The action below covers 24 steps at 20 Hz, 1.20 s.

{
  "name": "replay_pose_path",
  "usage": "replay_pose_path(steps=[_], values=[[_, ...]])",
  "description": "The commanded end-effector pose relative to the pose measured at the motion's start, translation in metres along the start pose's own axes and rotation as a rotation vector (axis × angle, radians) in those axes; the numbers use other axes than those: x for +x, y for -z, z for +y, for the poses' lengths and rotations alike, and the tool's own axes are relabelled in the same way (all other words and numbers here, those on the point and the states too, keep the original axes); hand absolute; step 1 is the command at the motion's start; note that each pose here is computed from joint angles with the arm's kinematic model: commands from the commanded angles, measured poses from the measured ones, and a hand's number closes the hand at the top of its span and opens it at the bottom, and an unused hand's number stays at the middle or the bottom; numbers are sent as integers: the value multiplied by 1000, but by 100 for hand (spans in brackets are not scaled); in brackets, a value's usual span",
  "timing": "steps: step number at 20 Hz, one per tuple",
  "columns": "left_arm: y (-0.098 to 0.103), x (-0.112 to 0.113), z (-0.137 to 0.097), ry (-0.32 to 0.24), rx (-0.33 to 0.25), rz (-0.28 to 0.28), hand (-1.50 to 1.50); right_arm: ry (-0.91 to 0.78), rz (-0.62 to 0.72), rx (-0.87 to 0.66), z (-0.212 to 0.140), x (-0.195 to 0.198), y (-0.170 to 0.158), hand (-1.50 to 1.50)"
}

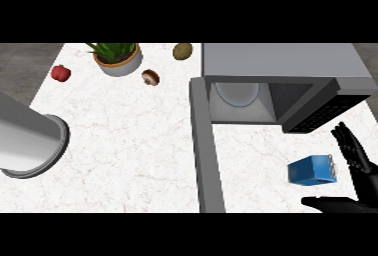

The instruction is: Pick up the milk, place it into the microwave and close the microwave

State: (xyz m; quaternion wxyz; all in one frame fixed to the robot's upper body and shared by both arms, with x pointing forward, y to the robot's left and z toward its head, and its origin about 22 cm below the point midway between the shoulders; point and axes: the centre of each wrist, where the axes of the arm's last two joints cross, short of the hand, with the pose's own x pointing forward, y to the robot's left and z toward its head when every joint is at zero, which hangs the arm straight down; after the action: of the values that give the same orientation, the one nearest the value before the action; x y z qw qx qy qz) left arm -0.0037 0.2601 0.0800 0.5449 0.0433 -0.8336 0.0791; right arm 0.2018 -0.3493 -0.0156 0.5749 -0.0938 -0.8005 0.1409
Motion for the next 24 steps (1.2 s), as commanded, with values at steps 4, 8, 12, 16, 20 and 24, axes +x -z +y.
replay_pose_path(steps=[4, 8, 12, 16, 20, 24], values=[[-7, -4, 8, 0, 10, -9, -150, 37, 16, 71, -2, -36, -5, -150], [-15, -3, 19, -11, 6, -25, -150, 34, 34, 107, 1, -40, -2, -150], [-9, 4, 9, 1, -5, 3, -150, 2, 44, 118, 27, -64, -7, -150], [-20, 4, 15, -17, 14, -6, -150, -46, 70, 79, 27, -85, -19, 150], [-17, 3, 19, -23, 11, -10, -150, -118, 42, 79, 29, -96, -16, -150], [-12, 6, 26, -22, 12, -5, -150, -264, 20, 122, 10, -97, -15, 150]])
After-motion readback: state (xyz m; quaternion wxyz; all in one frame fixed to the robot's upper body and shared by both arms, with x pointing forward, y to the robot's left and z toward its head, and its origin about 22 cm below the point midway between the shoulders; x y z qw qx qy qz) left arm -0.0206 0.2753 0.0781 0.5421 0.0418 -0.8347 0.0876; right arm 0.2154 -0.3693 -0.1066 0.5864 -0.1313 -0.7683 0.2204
